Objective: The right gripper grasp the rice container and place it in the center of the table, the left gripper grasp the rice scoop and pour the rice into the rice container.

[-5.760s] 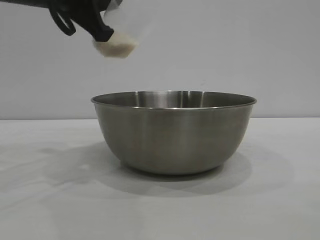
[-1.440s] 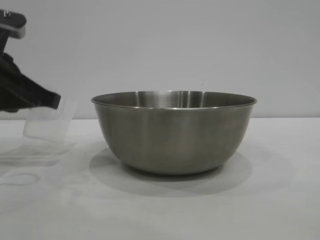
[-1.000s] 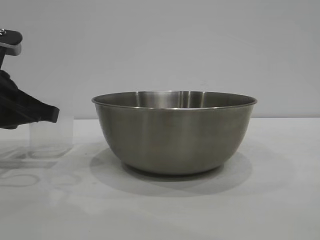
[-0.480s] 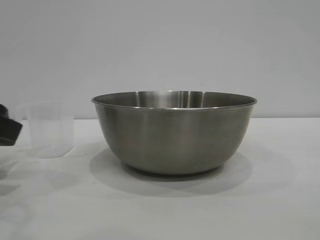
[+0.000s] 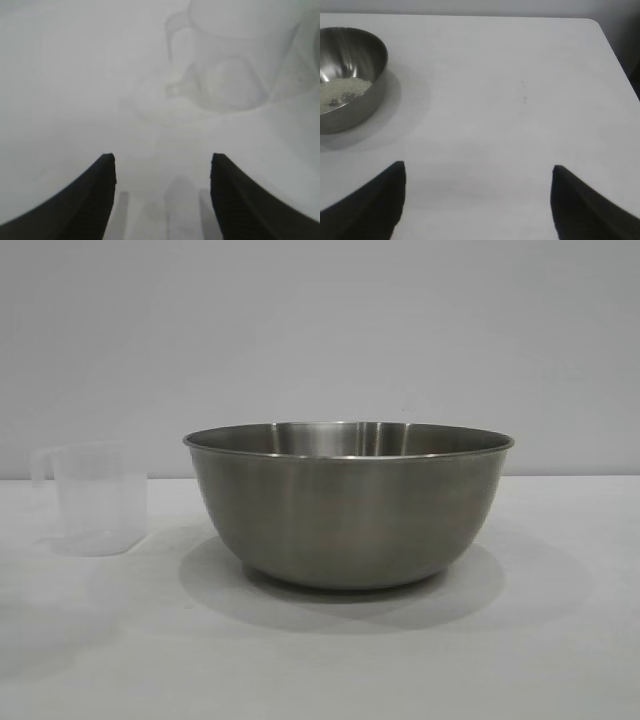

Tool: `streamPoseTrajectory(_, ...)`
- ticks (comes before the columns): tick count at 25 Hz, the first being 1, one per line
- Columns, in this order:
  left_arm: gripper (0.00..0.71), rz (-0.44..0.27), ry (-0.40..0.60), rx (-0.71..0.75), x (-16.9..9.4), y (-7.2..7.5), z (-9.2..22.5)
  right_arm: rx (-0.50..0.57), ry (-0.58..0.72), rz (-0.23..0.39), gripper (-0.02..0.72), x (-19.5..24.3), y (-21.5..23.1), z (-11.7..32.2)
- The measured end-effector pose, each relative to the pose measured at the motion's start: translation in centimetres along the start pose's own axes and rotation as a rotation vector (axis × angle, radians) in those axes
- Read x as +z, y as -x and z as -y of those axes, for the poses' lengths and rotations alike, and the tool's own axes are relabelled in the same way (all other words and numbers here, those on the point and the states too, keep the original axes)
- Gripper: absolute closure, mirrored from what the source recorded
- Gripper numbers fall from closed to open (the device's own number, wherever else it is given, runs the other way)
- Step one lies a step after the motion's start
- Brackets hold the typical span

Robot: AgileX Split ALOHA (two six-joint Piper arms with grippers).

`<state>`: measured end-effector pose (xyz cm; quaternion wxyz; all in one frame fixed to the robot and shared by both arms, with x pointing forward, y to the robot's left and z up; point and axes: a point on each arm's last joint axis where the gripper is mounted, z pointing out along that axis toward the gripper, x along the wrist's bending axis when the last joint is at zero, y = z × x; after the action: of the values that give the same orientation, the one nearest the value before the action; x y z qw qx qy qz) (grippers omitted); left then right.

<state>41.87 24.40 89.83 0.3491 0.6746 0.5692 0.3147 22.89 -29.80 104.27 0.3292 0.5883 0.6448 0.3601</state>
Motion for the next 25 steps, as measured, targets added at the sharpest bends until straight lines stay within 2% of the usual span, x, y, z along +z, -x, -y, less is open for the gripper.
streamPoseTrajectory(5,0.34,0.056,-0.02,-0.009,-0.9,0.5,-1.6,0.0,0.0,0.0,0.167,0.0,0.0,0.0)
streamPoseTrajectory(16,0.34,0.234,-0.112,-0.033,-3.0,2.7,-8.2,0.0,0.0,0.0,0.167,0.0,0.0,0.0)
streamPoseTrajectory(21,0.34,0.302,-0.134,0.047,-5.5,3.0,-11.0,0.0,0.0,0.0,0.167,0.0,0.0,0.0)
streamPoseTrajectory(25,0.34,0.313,-0.143,0.169,-8.3,2.7,-12.9,0.0,0.0,0.0,0.167,0.0,0.0,0.0)
